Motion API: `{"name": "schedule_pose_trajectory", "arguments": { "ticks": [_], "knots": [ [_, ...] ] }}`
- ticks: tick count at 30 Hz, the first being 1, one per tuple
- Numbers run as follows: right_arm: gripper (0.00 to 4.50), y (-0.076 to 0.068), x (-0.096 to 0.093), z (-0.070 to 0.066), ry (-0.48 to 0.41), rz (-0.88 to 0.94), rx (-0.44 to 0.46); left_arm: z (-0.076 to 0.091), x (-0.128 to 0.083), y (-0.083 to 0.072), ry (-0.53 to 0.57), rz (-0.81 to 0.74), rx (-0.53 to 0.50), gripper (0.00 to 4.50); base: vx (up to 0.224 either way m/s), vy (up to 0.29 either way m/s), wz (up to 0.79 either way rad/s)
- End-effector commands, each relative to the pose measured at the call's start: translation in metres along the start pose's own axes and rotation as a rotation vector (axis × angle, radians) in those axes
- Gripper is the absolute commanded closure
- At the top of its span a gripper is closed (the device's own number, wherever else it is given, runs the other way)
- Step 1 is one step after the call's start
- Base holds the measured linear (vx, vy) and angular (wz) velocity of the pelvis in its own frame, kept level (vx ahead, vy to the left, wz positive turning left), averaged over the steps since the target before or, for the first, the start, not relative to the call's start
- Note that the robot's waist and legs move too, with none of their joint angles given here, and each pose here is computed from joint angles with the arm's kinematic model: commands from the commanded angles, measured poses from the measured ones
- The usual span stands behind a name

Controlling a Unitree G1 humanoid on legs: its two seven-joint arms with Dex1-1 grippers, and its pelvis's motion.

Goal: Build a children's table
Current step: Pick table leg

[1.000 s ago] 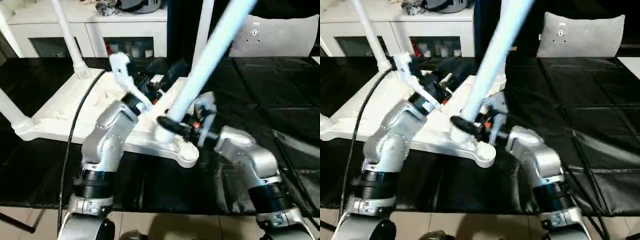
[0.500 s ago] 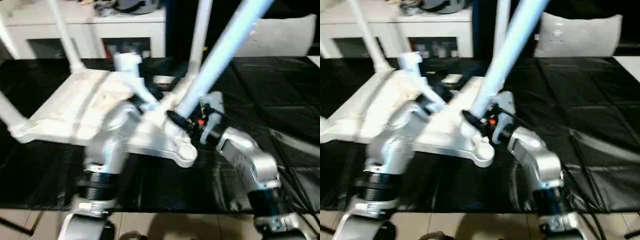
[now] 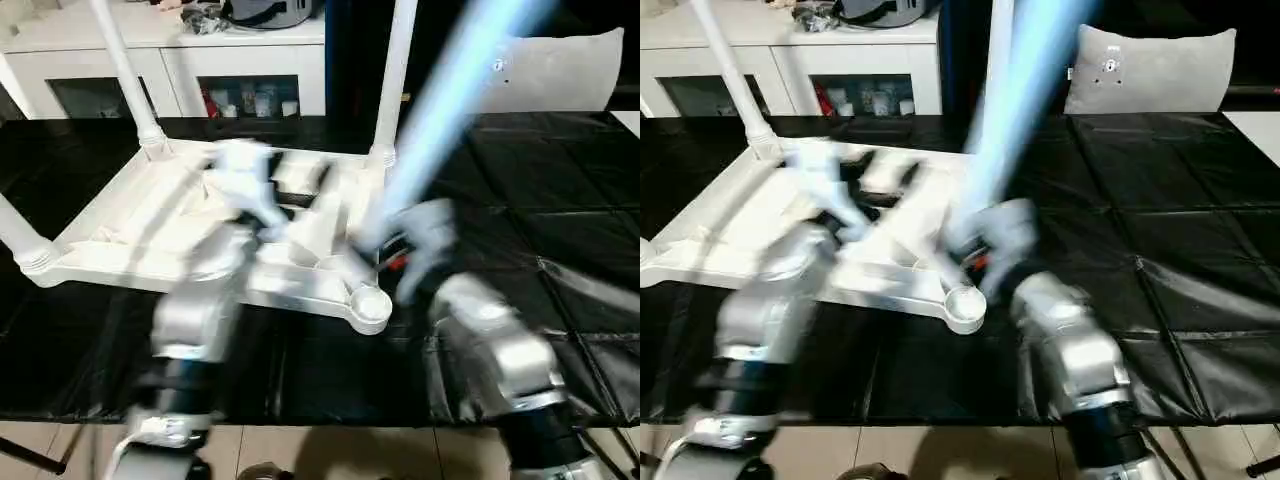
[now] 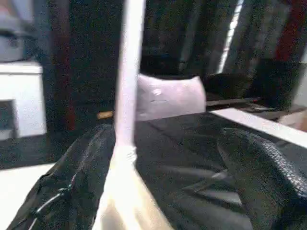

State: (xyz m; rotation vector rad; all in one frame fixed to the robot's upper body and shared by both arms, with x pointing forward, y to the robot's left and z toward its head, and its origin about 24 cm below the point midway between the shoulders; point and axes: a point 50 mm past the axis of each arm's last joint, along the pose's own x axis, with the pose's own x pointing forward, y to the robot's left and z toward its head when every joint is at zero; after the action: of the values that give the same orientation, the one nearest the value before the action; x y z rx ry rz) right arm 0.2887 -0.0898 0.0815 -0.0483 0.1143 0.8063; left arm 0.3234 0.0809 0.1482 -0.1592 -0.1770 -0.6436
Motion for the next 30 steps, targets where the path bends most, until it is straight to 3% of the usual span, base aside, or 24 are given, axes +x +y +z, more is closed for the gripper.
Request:
{"name": "schedule_pose_trajectory", "arguments": {
  "ticks": [1, 7, 11, 15, 17, 21, 23, 25, 27, 29, 30],
  "knots": [
    [2.59, -0.004, 0.001, 0.002, -0.002, -0.023, -0.021, 0.010, -0.002, -0.014, -0.040, -0.113, -0.011, 0.58, 0.000, 0.000, 0.00],
    [2.59, -0.006, 0.001, -0.002, 0.013, -0.026, -0.030, 0.020, -0.008, -0.033, -0.084, -0.258, -0.054, 0.58, 0.000, 0.000, 0.00],
    [2.59, -0.011, 0.002, -0.004, 0.025, -0.075, -0.044, 0.019, -0.010, -0.033, -0.086, -0.259, -0.056, 0.58, 0.000, 0.000, 0.00],
    [2.59, -0.019, -0.005, -0.004, 0.021, -0.121, -0.021, 0.012, -0.012, -0.011, -0.039, -0.098, -0.032, 0.58, 0.000, 0.000, 0.00],
    [2.59, -0.025, -0.011, -0.003, 0.001, -0.175, -0.034, 0.007, -0.019, 0.010, 0.003, 0.051, -0.009, 0.58, 0.000, 0.000, 0.00],
    [2.59, -0.039, -0.022, -0.004, -0.004, -0.355, 0.043, -0.001, -0.033, 0.034, 0.083, 0.227, 0.016, 0.58, 0.000, 0.000, 0.00],
    [2.59, -0.054, -0.033, -0.009, 0.085, -0.590, 0.083, -0.010, -0.048, 0.052, 0.158, 0.375, 0.033, 0.58, 0.000, 0.000, 0.00],
    [2.59, -0.060, -0.040, -0.010, 0.172, -0.687, 0.007, -0.017, -0.063, 0.062, 0.211, 0.458, 0.021, 0.58, 0.000, 0.000, 0.00],
    [2.59, -0.060, -0.042, -0.009, 0.193, -0.695, -0.035, -0.019, -0.069, 0.064, 0.221, 0.493, 0.014, 0.58, 0.000, 0.000, 0.00],
    [2.59, -0.048, -0.041, 0.003, 0.000, -0.479, 0.041, -0.025, -0.082, 0.067, 0.257, 0.539, 0.014, 0.58, 0.000, 0.000, 0.00],
    [2.59, -0.048, -0.041, 0.003, 0.000, -0.479, 0.041, -0.025, -0.082, 0.067, 0.257, 0.539, 0.014, 0.58, 0.000, 0.000, 0.00]
  ]
}}
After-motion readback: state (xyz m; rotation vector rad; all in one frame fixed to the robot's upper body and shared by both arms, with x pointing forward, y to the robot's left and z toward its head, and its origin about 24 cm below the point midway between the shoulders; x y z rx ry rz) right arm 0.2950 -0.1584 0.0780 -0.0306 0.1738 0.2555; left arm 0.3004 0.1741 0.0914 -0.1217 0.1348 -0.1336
